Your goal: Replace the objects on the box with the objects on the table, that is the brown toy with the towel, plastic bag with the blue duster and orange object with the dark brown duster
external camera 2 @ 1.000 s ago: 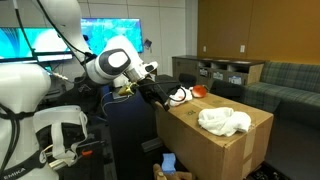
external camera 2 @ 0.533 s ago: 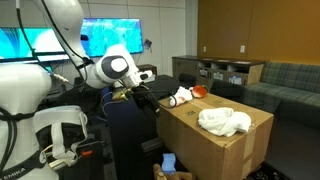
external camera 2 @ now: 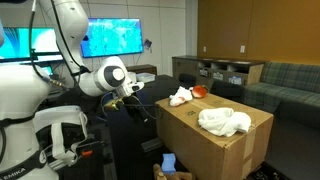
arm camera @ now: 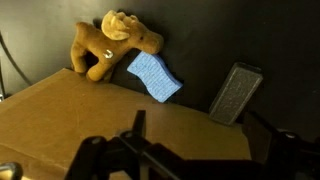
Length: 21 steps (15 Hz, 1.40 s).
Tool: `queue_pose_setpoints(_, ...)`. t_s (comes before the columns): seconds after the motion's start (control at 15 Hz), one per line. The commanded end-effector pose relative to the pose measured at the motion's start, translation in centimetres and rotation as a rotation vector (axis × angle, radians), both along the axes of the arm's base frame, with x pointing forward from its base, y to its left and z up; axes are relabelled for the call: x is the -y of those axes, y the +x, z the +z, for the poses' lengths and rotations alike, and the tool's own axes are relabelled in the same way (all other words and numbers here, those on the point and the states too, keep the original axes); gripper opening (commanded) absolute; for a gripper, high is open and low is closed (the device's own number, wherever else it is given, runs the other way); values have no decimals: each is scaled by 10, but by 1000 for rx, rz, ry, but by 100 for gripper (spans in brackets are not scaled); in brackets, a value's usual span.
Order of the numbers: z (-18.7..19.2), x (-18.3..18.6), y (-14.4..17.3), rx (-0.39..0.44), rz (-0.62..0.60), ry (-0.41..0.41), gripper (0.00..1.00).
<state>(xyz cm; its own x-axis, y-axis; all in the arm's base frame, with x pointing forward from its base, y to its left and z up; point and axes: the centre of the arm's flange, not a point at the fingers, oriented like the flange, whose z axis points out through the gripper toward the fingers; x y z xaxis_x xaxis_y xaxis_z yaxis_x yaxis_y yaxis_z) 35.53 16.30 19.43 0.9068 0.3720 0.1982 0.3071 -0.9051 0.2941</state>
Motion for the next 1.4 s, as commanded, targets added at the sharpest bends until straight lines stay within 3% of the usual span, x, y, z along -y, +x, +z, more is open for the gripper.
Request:
queue_pose_setpoints(0.0, -44, 22, -24, -21, 9, 68, 100)
queue_pose_setpoints(0.6, -89, 51, -10, -69, 6, 202, 100)
queue_pose_setpoints(0.93, -116, 68, 3, -50, 2, 218, 100)
queue_pose_setpoints(1.33, -126, 48, 21, -10, 67, 220, 100)
